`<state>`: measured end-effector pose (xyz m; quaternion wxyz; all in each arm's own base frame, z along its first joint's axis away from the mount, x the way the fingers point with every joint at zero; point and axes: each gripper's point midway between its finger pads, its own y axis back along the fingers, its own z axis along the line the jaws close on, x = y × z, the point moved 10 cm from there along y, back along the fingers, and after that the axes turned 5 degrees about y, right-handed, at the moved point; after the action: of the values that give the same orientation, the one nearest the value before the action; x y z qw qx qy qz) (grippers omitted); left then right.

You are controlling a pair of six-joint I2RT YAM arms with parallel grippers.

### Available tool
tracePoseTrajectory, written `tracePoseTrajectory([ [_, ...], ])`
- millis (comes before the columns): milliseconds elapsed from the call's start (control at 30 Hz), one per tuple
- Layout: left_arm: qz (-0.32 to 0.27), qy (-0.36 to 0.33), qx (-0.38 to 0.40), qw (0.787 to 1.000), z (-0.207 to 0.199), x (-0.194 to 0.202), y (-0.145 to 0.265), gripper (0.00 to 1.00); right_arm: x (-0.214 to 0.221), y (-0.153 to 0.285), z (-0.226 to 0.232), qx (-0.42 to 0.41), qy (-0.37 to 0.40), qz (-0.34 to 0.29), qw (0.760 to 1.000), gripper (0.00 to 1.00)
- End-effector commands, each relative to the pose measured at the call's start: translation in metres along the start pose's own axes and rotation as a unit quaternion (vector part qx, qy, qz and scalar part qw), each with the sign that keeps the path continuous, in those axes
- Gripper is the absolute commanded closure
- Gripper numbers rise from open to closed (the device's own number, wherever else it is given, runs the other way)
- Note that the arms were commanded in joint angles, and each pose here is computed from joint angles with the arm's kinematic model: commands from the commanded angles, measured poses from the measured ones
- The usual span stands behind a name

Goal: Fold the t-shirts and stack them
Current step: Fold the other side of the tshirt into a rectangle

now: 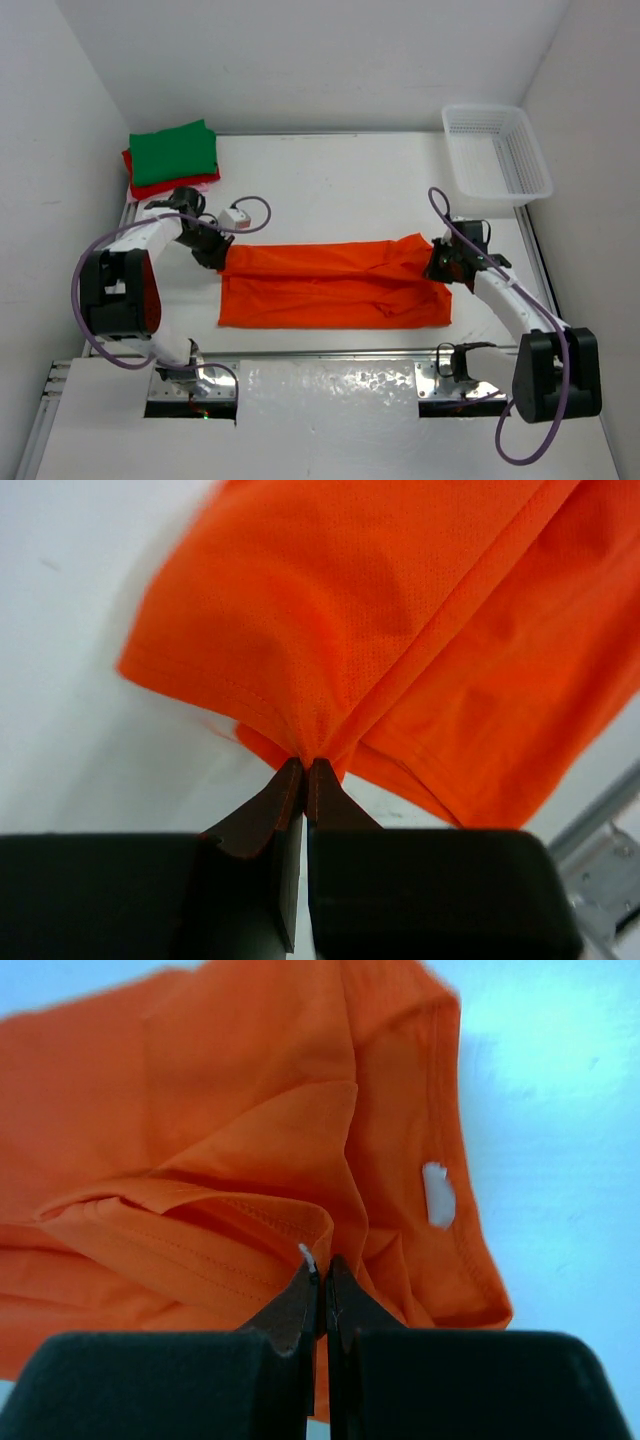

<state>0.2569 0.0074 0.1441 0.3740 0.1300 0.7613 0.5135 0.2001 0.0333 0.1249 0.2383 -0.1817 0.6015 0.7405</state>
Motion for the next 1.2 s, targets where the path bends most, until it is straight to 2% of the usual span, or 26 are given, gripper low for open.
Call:
tracePoseTrajectory([
  [0, 0.04, -0.032, 0.019, 0.999, -0.007, 0.015, -0.002, 1.0, 0.014, -0.006, 0.001, -0.014, -0.018, 0.011, 1.0, 1.0],
  [167, 0.072, -0.027, 0.019, 0.997, -0.005, 0.023, -0.008, 1.0, 0.024, -0.013, -0.001, -0.014, -0.027, 0.026, 0.999, 1.0],
  [267, 0.091, -0.028, 0.023, 0.995, -0.006, 0.028, -0.01, 0.91, 0.027, -0.014, -0.003, -0.01, -0.023, 0.031, 0.999, 1.0],
  [300, 0.099, -0.031, 0.022, 0.994, -0.006, 0.029, -0.01, 0.85, 0.027, -0.013, -0.003, -0.01, -0.021, 0.031, 0.999, 1.0],
  [333, 0.104, -0.029, 0.024, 0.994, -0.006, 0.03, -0.009, 0.72, 0.027, -0.013, -0.003, -0.01, -0.02, 0.032, 0.999, 1.0],
  [367, 0.108, -0.029, 0.021, 0.993, -0.005, 0.03, -0.009, 0.66, 0.027, -0.013, -0.003, -0.01, -0.022, 0.03, 0.999, 1.0],
  [400, 0.109, -0.03, 0.017, 0.993, -0.003, 0.026, -0.004, 0.5, 0.028, -0.013, -0.003, -0.012, -0.02, 0.032, 0.999, 1.0],
  [433, 0.107, -0.031, 0.015, 0.994, -0.003, 0.023, -0.001, 0.39, 0.028, -0.013, -0.002, -0.015, -0.019, 0.031, 0.999, 0.99],
  [500, 0.074, -0.036, -0.008, 0.997, 0.002, 0.0, 0.018, 0.27, 0.028, -0.013, -0.002, -0.02, -0.019, 0.036, 0.999, 0.94],
  [567, 0.029, -0.026, -0.032, 0.999, 0.005, -0.023, 0.037, 0.26, 0.031, -0.012, -0.002, -0.019, -0.02, 0.046, 0.999, 0.87],
  [600, -0.025, -0.039, -0.046, 0.998, 0.007, -0.05, 0.056, 0.22, 0.031, -0.012, -0.002, -0.02, -0.025, 0.049, 0.998, 0.73],
  [667, -0.101, -0.046, -0.058, 0.992, 0.0, -0.089, 0.085, 0.21, 0.035, -0.009, -0.001, -0.018, -0.033, 0.064, 0.997, 0.59],
  [700, -0.113, -0.078, -0.045, 0.989, -0.017, -0.109, 0.084, 0.21, 0.031, -0.006, 0.0, -0.018, -0.031, 0.061, 0.998, 0.55],
  [733, -0.119, -0.093, -0.041, 0.988, -0.027, -0.121, 0.085, 0.21, 0.028, -0.002, 0.0, -0.013, -0.027, 0.057, 0.998, 0.55],
  [833, -0.116, -0.127, -0.028, 0.985, -0.048, -0.143, 0.073, 0.22, 0.007, 0.026, -0.001, 0.012, 0.007, -0.021, 1.0, 0.59],
  [900, -0.101, -0.094, -0.04, 0.99, -0.04, -0.139, 0.052, 0.27, -0.012, 0.053, 0.002, 0.017, 0.042, -0.097, 0.994, 0.6],
  [967, -0.074, -0.063, -0.054, 0.994, -0.033, -0.129, 0.036, 0.3, -0.022, 0.069, 0.004, 0.011, 0.072, -0.127, 0.989, 0.61],
  [1067, -0.018, -0.031, -0.067, 0.997, -0.026, -0.102, 0.005, 0.35, -0.036, 0.079, 0.022, -0.066, 0.1, -0.173, 0.978, 0.63],
  [1167, -0.008, -0.011, -0.09, 0.996, -0.024, -0.089, -0.005, 0.35, -0.041, 0.057, 0.046, -0.141, 0.122, -0.152, 0.971, 0.69],
])
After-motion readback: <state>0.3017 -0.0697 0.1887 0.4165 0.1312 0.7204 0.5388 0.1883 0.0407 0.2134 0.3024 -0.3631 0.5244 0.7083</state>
